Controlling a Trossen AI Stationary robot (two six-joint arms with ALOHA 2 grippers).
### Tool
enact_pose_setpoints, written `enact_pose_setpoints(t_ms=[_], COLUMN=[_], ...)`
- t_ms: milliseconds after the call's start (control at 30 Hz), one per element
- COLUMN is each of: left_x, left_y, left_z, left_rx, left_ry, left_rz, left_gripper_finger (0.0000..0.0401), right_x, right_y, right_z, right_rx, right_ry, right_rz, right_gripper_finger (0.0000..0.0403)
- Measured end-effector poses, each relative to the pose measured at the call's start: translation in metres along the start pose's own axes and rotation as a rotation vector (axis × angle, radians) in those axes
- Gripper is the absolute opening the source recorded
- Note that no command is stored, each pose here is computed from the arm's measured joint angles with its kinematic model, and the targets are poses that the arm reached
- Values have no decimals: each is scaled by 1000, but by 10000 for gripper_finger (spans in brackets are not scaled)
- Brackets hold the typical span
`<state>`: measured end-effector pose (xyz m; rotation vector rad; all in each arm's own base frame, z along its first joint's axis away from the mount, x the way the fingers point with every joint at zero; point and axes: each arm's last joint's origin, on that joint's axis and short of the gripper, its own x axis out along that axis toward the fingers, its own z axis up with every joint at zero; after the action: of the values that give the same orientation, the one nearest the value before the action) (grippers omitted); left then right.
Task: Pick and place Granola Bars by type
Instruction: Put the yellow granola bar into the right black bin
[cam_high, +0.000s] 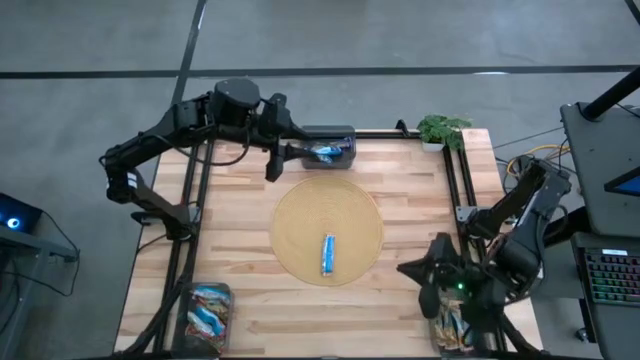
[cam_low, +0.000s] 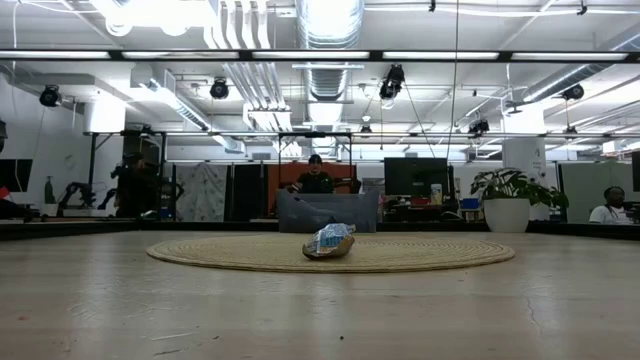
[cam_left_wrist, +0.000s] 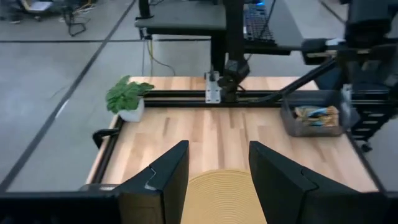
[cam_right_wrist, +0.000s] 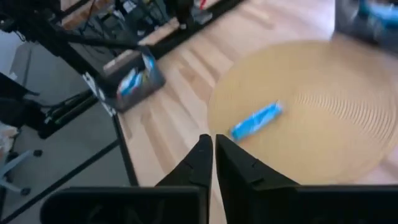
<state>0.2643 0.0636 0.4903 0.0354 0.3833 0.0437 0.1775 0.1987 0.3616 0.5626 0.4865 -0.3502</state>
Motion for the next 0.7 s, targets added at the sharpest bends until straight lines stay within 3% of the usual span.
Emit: enact_pose_setpoints(t_ms=[233,467,700], left_x=[-16,-34,-46], left_y=[-8,-19,-23], left_z=[-4,-5,-10], left_rx=[-23,-20,-38], left_ry=[45,28,21], left_rz=[-25,-53,-58], left_gripper_finger=[151,151,151], right_x=[-3,-5,-8], right_y=[3,-9,-26], right_z=[27,52,78], right_rx=[-102,-77,-137], right_ry=[-38,-73,-48], right_rz=[5,-10,3], right_gripper_finger=[9,9,8])
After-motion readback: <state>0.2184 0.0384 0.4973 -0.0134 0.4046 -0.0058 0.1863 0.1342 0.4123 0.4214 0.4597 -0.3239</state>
